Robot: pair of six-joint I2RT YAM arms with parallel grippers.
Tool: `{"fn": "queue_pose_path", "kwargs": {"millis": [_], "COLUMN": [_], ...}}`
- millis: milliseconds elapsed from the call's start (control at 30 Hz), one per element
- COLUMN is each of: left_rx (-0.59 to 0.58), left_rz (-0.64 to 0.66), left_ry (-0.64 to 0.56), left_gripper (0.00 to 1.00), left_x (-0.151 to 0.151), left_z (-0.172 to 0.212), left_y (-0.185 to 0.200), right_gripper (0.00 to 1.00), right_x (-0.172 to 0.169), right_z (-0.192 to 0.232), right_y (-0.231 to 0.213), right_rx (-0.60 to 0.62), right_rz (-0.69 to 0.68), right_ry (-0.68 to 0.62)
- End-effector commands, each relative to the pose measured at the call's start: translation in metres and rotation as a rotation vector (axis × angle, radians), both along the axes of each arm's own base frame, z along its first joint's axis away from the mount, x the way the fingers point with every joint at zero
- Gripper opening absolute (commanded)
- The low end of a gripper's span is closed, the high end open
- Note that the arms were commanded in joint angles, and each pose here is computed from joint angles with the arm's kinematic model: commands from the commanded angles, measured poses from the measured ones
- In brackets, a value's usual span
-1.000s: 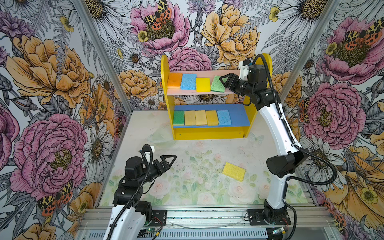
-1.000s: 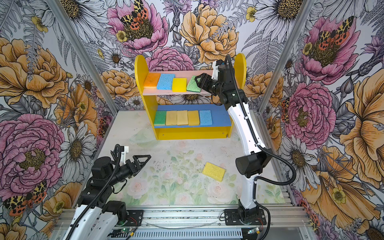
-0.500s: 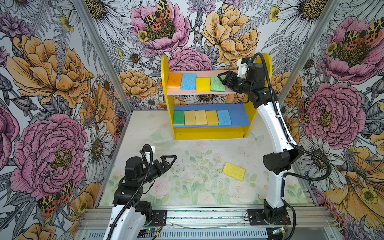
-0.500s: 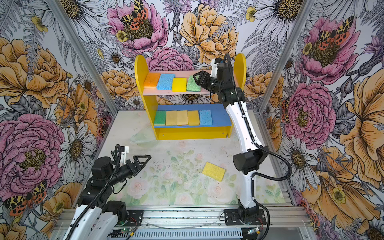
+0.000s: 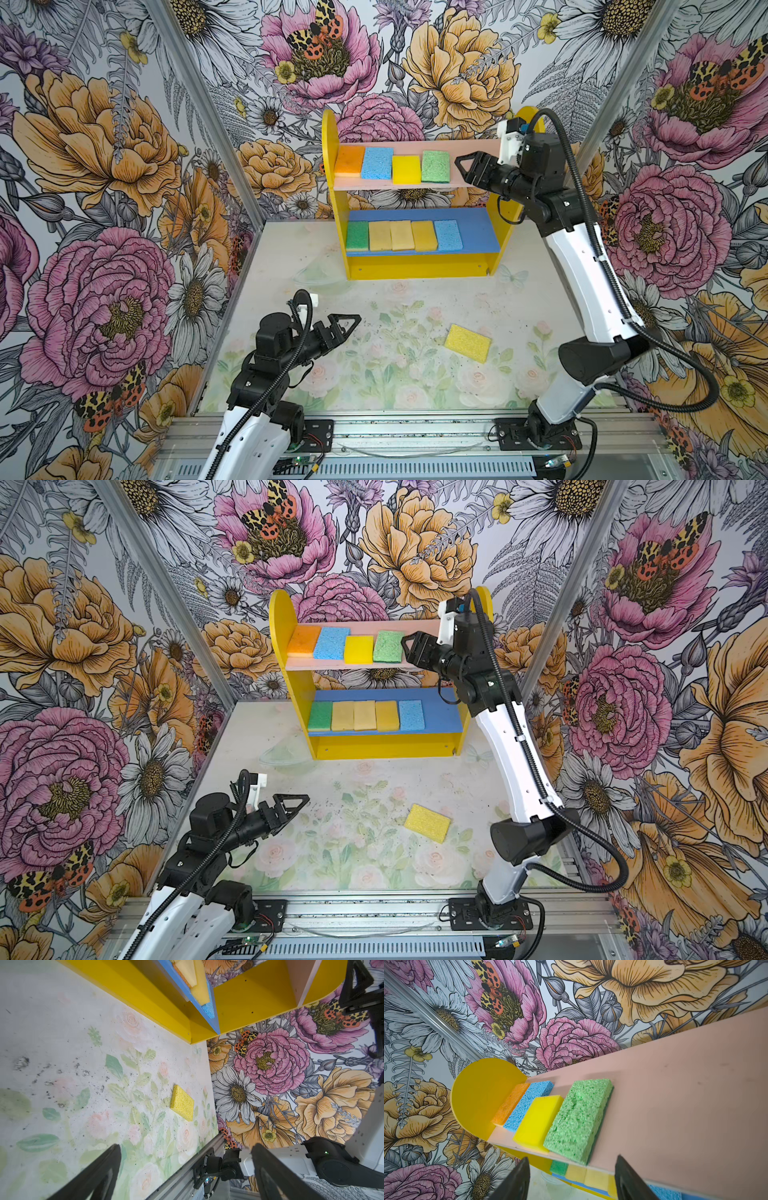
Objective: Place and organize the cleaning sponges onto the shelf
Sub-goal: 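Open the right gripper and draw it back from the shelf, then move the right gripper down over the yellow sponge on the table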
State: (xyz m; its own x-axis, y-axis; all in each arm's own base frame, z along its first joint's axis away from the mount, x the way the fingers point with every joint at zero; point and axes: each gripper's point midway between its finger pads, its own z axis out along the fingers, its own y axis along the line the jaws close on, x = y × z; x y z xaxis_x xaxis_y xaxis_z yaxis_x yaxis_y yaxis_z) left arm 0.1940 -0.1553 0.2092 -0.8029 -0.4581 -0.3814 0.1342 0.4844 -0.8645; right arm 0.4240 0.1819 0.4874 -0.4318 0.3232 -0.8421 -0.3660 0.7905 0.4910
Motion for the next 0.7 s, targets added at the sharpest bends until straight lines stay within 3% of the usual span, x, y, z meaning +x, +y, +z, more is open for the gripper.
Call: {"fn": "queue_pose_path", "kwargs": {"millis": [0, 67, 233, 400, 533, 667], "left_rx": [-0.008, -0.024, -0.113, -0.043, -0.024, 0.003], "left_rz": [0.019, 0.005, -0.008, -0.04, -0.093, -0.107], "left_ry": [-0.03, -0.019, 0.06, 0.112, 0.119, 0.119], "left_gripper": [0.99, 0.99, 0.99, 0.99, 0.99, 0.99], "left_x": [0.003, 0.001, 0.0, 0.004, 0.006, 0.002], "left_z": [0.002, -0.007, -0.045, -0.067, -0.066, -0.07], "left_y": [-0.014, -0.028, -0.061, -0.084, -0.108, -0.119], "right_gripper": [0.67, 0.67, 0.69, 0.71, 0.72, 0.73], "right_x": [-0.046, -0.073, -0.143, -0.185, -0.19, -0.18], "right_z": [-0.017, -0.049, -0.192, -0.335, -0.385, -0.399], "right_y": [-0.003, -0.013, -0.035, -0.039, -0.059, -0.061], "right_rx": [-0.04, -0.043, -0.005, -0.059, -0.188, -0.199], "right_rz": [0.04, 0.031, -0.002, -0.004, -0.083, -0.102], "right_ry": [0.018, 0.086, 0.403, 0.766, 0.831, 0.831]}}
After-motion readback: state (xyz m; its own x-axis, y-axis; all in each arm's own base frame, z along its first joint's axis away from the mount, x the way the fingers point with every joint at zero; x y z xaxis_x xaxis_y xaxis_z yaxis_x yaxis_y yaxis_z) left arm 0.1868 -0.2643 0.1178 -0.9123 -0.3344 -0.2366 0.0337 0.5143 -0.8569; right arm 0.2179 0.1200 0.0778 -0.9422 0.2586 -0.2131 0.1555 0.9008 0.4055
